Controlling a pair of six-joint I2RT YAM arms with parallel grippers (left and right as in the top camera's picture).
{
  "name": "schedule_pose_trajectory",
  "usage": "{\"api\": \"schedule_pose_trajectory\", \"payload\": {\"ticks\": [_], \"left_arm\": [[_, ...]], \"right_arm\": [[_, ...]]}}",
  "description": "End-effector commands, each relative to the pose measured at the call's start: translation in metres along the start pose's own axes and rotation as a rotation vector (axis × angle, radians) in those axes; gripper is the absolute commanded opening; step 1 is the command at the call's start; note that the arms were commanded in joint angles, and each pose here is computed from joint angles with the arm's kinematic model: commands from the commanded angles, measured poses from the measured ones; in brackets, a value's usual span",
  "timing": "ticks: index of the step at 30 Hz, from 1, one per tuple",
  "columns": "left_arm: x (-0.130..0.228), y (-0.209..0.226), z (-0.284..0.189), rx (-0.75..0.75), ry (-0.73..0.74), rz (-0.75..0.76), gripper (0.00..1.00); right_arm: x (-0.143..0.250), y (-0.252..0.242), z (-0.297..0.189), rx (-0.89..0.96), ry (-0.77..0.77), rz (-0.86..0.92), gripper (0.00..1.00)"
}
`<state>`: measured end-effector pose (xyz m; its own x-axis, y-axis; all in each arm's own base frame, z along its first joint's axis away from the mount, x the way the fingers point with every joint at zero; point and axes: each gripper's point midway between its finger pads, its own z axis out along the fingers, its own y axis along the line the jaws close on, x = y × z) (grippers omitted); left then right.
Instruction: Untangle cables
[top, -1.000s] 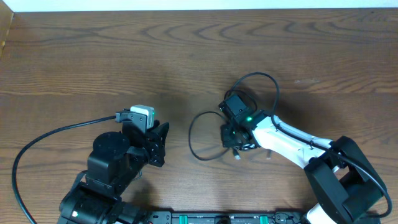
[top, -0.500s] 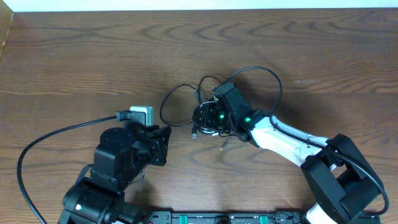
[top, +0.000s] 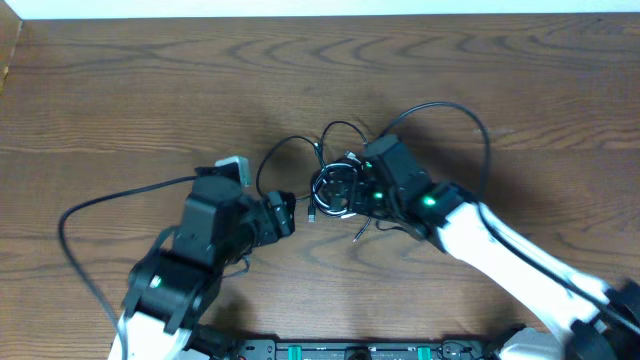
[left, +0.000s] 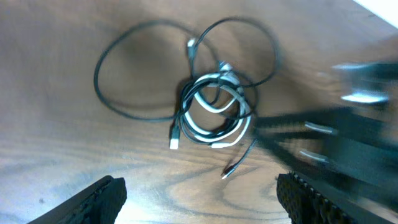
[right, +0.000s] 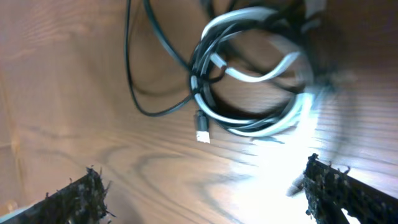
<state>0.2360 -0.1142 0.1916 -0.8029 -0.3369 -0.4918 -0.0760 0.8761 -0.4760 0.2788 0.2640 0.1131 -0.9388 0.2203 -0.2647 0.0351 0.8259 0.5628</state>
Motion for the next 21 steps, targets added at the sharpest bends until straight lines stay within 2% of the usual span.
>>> {"api": "schedule_pose_trajectory", "payload": {"ticks": [1, 6, 10, 14, 21], "left_arm": [[0.003, 0.007, 0.022, -0.062, 0.055, -0.129, 0.83], [0.011, 0.002, 0.062, -0.095, 0.132, -0.150, 0.82], [0.020, -0.006, 0.099, -0.108, 0.175, -0.113, 0.82], [0.029, 0.007, 0.133, -0.185, 0.200, -0.097, 0.82], [0.045, 0.027, 0.173, -0.259, 0.250, -0.096, 0.68]], "right_arm": [[-0.038, -0.030, -0.044, 0.177, -0.244, -0.046, 0.99], [-0.052, -0.069, -0.098, 0.360, -0.393, -0.019, 0.99], [-0.049, -0.081, -0.112, 0.393, -0.393, 0.003, 0.99], [-0.043, -0.088, -0.112, 0.420, -0.365, 0.005, 0.99], [-0.040, -0.090, -0.111, 0.422, -0.352, 0.020, 0.99]]}}
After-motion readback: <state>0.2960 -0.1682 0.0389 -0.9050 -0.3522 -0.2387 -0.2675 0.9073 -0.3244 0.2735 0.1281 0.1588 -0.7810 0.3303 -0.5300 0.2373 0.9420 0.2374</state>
